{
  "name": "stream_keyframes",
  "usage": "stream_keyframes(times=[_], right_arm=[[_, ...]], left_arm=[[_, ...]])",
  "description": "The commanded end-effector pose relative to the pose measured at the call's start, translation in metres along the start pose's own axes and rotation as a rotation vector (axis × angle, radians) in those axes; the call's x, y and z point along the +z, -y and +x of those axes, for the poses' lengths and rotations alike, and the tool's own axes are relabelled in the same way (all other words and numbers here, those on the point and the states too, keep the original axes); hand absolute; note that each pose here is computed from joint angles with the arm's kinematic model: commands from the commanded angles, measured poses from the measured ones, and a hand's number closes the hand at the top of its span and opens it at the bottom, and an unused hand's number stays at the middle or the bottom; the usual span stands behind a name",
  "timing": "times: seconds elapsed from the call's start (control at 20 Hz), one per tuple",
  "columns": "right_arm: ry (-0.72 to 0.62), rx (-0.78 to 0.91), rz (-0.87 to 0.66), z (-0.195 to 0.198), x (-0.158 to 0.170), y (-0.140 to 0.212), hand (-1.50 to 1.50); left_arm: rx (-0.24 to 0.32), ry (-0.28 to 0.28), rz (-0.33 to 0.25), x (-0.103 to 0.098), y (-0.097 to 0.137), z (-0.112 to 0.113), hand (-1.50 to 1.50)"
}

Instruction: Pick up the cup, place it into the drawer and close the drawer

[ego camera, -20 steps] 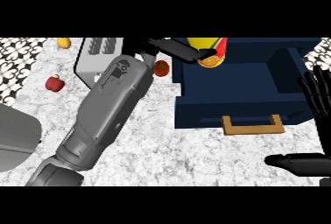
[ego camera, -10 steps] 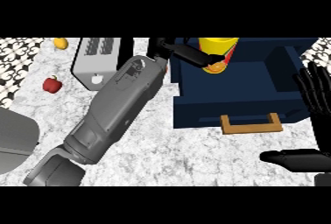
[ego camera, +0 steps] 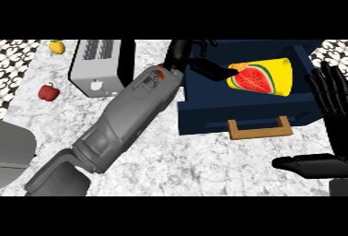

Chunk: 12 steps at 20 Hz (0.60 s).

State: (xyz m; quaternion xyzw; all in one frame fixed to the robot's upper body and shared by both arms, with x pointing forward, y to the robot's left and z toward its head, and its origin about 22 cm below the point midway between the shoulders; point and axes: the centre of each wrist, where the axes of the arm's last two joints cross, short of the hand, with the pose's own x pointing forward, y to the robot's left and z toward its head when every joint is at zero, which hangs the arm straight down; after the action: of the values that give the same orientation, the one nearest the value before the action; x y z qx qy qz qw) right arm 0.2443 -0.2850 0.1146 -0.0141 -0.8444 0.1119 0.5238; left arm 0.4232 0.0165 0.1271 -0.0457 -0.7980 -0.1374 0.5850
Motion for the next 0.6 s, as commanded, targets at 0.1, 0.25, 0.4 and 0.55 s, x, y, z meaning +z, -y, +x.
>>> stream_keyframes(times=[0.1,0.25,0.4,0.55], right_arm=[[-0.008,0.005,0.01,-0.004,0.0,-0.005,-1.5],[0.018,-0.02,0.026,-0.002,-0.005,-0.008,-1.5],[0.026,0.0,0.019,0.006,-0.008,-0.004,-1.5],[0.031,-0.046,0.012,0.002,-0.008,0.007,-1.5]], left_arm=[[-0.093,-0.048,-0.052,0.007,0.001,-0.017,-1.5],[-0.165,-0.097,-0.022,0.013,0.013,-0.017,-1.5],[-0.185,-0.064,-0.038,0.008,0.009,-0.015,-1.5],[-0.128,-0.01,0.008,0.015,0.014,-0.018,-1.5]])
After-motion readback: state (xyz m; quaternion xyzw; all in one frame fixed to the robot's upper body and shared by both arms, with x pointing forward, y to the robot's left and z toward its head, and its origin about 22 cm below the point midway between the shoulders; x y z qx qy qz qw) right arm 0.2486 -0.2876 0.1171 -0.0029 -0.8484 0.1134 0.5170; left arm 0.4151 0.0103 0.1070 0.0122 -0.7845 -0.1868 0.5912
